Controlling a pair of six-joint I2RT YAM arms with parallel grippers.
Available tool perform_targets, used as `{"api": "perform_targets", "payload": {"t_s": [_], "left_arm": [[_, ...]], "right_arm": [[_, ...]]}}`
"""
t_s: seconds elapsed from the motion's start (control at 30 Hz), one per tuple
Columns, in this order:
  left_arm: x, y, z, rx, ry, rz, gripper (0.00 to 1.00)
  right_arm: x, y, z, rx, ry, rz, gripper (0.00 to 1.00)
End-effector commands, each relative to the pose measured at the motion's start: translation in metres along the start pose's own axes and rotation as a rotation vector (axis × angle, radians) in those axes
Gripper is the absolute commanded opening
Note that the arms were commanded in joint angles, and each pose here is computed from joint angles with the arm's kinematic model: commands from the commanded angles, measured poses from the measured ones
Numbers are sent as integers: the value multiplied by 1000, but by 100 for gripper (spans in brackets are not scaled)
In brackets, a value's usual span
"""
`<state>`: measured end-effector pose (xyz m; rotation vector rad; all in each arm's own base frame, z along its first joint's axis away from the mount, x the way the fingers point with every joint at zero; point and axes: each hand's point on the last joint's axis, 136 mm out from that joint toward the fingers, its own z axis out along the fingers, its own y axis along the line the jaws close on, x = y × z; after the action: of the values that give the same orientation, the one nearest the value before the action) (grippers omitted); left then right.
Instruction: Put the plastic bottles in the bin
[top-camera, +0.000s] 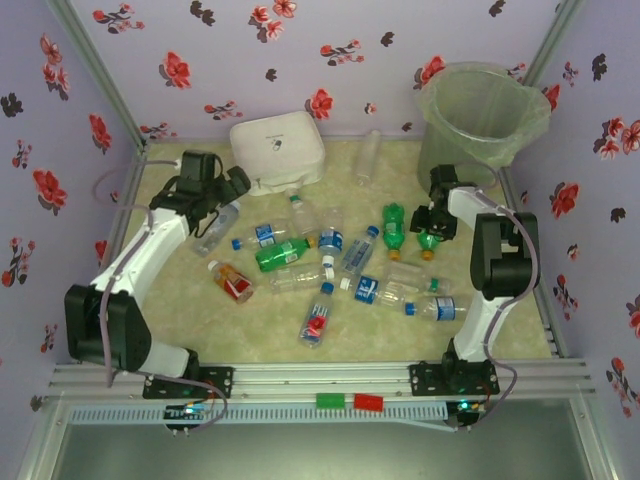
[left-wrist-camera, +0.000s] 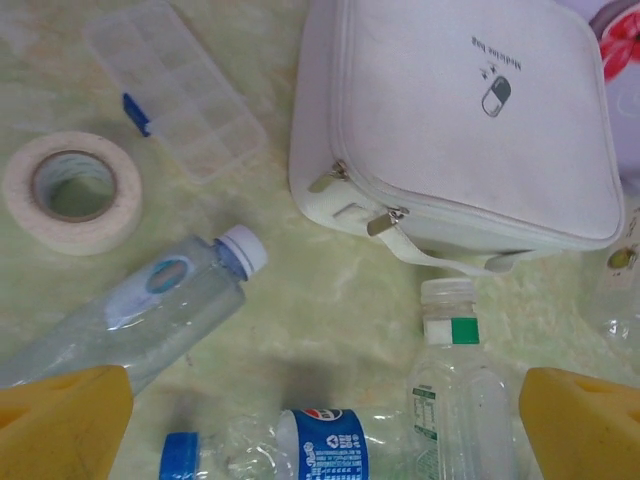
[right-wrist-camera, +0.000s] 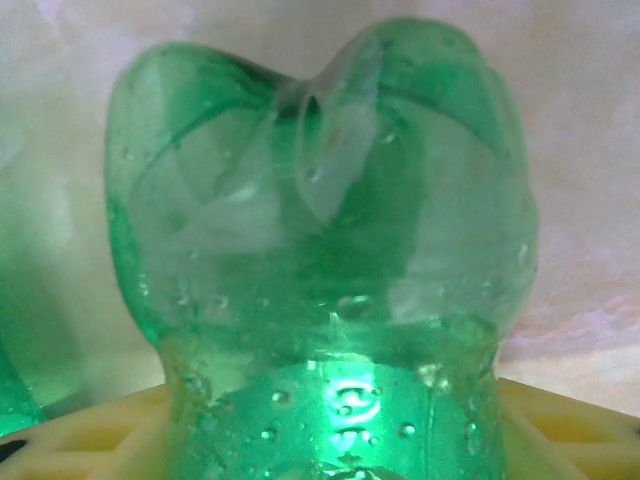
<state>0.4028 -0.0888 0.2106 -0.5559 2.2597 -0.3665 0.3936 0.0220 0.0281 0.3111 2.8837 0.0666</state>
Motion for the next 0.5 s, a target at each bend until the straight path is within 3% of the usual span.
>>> {"api": "perform_targets", "payload": {"t_s": [0.0,0.27,0.47], "left_arm": [[-18,-5,-15,68,-92,-56,100],[-30,-1,-17,83,-133,-79,100],[-37,-15,-2,168,-128,-106,100]], "right_arm": [[-3,2,-1,4,-14,-13,58],[-6,7,-46,-16,-97,-31,48],[-3,50,-111,-134,-210,-131,46]]}}
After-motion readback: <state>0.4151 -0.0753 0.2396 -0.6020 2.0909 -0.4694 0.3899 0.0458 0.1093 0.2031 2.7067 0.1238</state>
